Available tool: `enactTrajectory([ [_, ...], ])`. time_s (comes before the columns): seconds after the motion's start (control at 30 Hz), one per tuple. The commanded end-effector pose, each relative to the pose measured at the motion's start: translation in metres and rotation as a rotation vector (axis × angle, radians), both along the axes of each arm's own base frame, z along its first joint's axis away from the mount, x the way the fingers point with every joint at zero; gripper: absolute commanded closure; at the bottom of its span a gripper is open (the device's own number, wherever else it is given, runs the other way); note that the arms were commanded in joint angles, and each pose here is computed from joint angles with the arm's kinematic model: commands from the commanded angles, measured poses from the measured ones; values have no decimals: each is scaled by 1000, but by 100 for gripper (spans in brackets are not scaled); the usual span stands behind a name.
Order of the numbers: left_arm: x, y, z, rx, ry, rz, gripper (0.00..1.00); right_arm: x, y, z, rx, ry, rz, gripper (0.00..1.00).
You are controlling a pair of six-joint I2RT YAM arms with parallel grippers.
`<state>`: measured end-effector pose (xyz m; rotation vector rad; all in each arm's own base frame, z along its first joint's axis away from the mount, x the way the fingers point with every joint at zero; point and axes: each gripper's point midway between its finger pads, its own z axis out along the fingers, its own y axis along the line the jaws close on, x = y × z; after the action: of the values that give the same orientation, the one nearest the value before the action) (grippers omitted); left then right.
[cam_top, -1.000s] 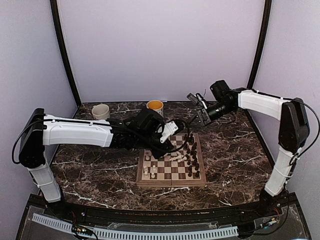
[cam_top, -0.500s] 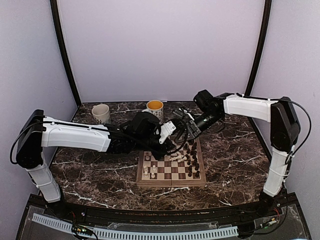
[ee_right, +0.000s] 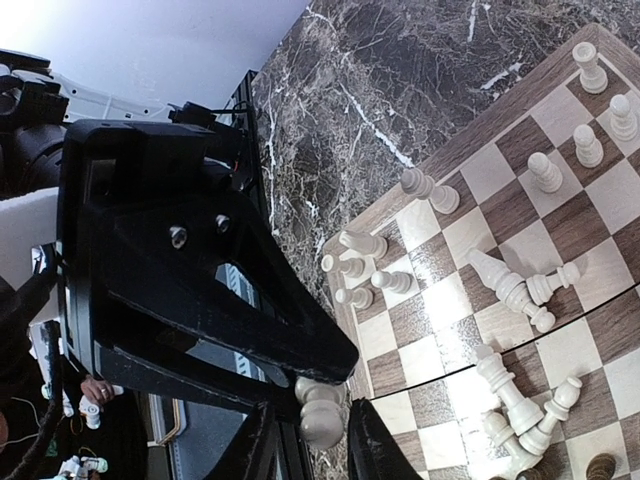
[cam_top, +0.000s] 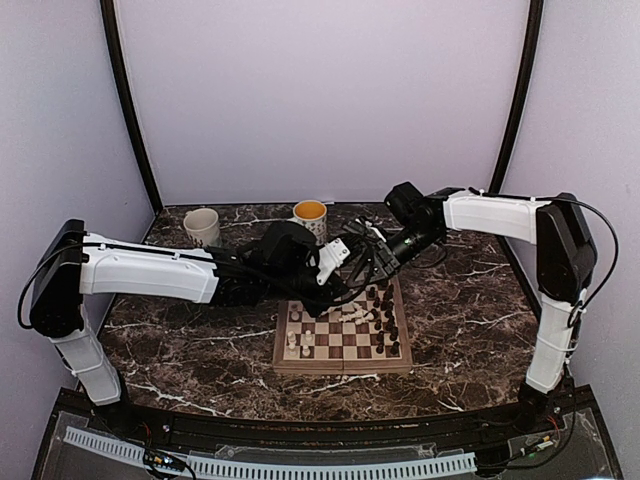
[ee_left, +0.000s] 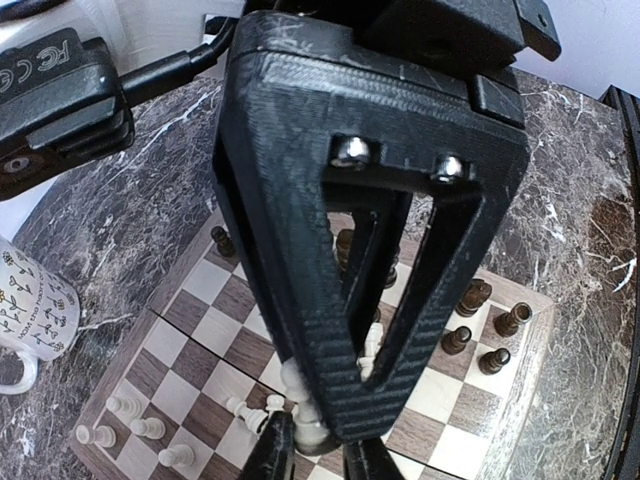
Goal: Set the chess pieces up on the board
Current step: Pass from the left arm to the right, then place the pawn at f2.
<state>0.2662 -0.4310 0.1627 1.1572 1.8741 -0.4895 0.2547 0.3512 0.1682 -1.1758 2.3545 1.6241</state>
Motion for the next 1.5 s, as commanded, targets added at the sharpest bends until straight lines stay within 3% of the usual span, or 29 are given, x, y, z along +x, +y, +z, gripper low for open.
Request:
enactTrajectory([
  [0.0, -5, 0, 23, -62, -17, -15, 84, -1, 10, 13, 64, 8, 23, 74],
  [0.2, -5, 1, 22, -61, -16, -14, 84, -3, 12, 17, 95, 36, 31, 76],
  [0.47, -5, 3, 22, -61, -22, -12, 83, 0, 13, 12, 82, 25, 20, 89],
  [0.6, -5, 6, 19, -45, -35, -9, 75, 4, 14, 13, 78, -11, 20, 91],
  [0.7, -3, 14, 19, -21, -41, 20, 65, 10, 13, 10, 50, -70, 15, 91],
  [0.93, 2, 68, 45, -17, -25, 116, 54, 33, 11, -1, -28, -250, -21, 91],
  [1.07, 32, 119, 71, -76, 23, 252, 52, 44, 16, -7, -79, -379, -26, 90],
  [1.23, 68, 163, 89, -105, -16, 387, 51, 41, 36, -25, -158, -548, 27, 89],
  [1.47, 74, 184, 77, -98, -26, 430, 51, 25, 66, -68, -316, -692, 146, 88],
])
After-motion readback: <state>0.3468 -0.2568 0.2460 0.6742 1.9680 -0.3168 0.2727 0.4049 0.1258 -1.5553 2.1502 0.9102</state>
